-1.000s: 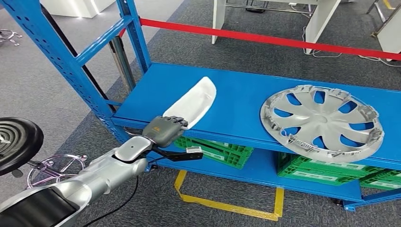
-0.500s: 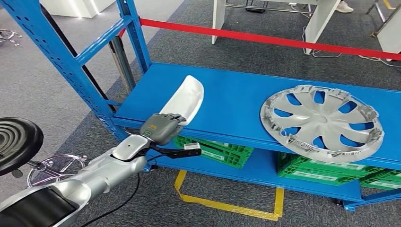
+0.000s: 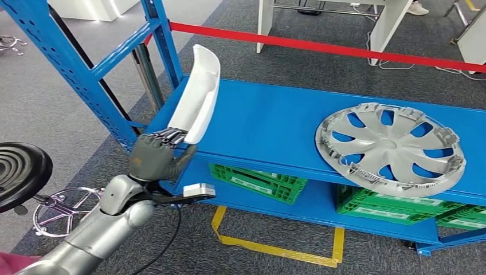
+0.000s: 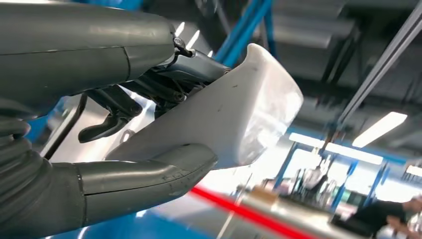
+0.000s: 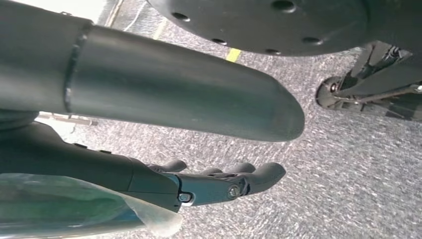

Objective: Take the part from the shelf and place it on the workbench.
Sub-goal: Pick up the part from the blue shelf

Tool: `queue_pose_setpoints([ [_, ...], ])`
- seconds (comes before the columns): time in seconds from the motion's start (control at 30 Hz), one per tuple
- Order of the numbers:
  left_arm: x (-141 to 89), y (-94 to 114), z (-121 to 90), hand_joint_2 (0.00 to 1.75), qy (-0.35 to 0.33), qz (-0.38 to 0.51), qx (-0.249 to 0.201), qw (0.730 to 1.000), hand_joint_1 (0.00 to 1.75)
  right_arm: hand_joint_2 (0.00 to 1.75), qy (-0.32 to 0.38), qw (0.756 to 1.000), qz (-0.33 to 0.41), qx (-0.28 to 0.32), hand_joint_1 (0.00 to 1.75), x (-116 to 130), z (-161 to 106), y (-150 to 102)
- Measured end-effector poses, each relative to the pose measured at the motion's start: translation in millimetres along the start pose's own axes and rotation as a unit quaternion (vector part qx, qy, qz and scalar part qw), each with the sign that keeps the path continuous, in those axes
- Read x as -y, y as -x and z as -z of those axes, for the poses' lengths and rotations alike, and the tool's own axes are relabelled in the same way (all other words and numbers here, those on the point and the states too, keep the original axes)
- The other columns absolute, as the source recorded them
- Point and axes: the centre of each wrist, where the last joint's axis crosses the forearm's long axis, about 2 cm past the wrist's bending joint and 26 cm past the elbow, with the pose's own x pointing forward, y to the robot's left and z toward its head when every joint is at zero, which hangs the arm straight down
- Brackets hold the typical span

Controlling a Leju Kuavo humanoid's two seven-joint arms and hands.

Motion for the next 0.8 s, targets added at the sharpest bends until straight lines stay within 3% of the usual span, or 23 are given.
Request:
queue_pose_setpoints([
  [0.17, -26, -4, -12, 1.75, -0.041, 0.0, 0.005, 0.999, 1.75, 0.0, -0.002, 1.0, 0.002, 0.004, 0.0, -3, 0, -1],
  [0.33, -38, -8, -21, 1.75, -0.062, -0.015, -0.004, 0.998, 1.75, 0.0, -0.005, 1.0, 0.003, 0.006, 0.0, -8, -1, -3],
  [0.8, -36, -20, -28, 1.75, -0.07, -0.096, -0.062, 0.991, 1.75, 0.0, -0.009, 1.0, 0.003, 0.012, 0.0, -17, -1, -8],
])
